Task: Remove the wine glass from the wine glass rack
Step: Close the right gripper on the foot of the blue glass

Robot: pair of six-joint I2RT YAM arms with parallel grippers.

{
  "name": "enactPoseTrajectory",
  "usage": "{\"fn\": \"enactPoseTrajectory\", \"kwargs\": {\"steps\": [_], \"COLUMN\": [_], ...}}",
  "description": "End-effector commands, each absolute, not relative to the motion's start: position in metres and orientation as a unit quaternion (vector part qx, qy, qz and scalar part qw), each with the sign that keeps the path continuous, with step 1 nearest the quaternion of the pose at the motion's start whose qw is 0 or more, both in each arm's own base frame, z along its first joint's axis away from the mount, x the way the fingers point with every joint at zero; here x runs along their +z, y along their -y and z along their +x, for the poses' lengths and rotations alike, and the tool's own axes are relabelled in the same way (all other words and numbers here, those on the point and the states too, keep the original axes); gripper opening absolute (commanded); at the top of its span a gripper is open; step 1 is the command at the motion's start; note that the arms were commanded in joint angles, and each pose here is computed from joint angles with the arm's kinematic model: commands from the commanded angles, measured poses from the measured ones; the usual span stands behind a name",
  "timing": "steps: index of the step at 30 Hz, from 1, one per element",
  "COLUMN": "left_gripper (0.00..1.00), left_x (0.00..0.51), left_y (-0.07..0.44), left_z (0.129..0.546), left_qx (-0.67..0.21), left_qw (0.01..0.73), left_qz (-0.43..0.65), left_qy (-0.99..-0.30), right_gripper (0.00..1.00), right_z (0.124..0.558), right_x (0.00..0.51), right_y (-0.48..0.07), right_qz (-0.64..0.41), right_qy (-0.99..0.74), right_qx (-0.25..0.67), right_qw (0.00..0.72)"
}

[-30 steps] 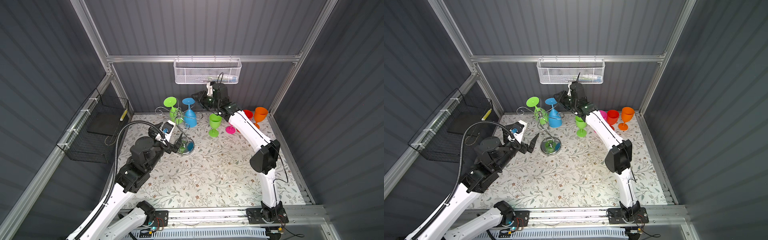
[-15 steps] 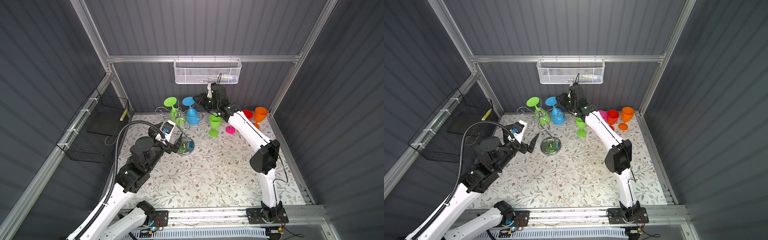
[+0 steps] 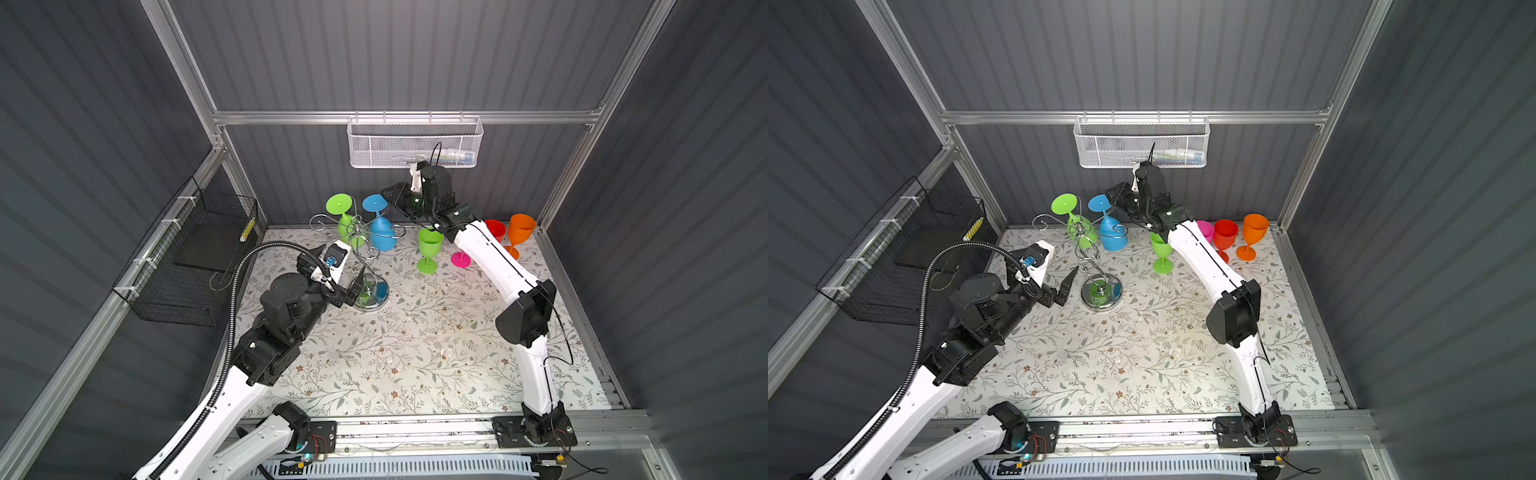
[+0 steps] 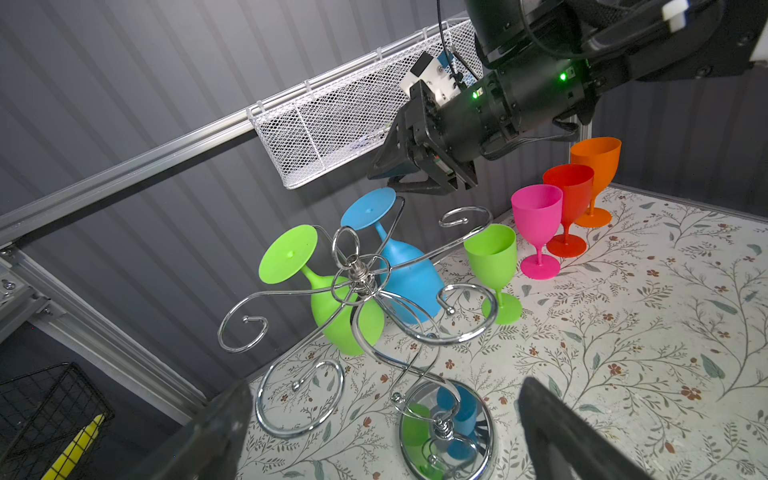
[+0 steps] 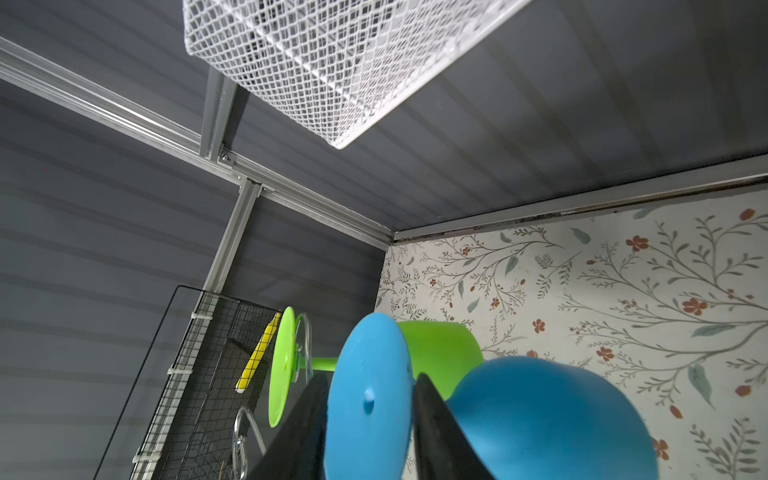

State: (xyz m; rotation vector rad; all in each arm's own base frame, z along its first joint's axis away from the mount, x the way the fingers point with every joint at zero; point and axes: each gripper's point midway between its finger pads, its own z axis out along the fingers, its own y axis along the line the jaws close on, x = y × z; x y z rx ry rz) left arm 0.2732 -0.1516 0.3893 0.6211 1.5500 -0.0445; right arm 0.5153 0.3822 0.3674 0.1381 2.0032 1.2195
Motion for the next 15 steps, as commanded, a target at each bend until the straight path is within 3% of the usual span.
{"fn": "enactPoseTrajectory", "kwargs": {"steps": [1,9,15], "left_gripper": [1.0,1.0,1.0], "left_x": [0.3915,0.3906,0.3911], "left_y": [0.1494,0.1501,0.1495], "left_z": [0.2743,0.2749,0.2746], "left_qx": [-0.016,-0.016,-0.017], "left_qw": [0.677,0.676,0.676], "left_qz": [0.272,0.272,0.271], "left_qy": [-0.684,-0.685,-0.685], "right_gripper": [0.36,0.34,0.24], "right_z": [0.5143,0.5124,0.5123], "right_x": [0.3634,0.3595,0.3582], "right_y": [-0.3922,-0.3931,-0.3961], "right_qz": [0.038,0.037,0.037], "right_qy": [-0.788,-0.793,-0.791], "right_qx": [0.482,0.479,0.485], "right_qw": [0.381,0.375,0.371]}}
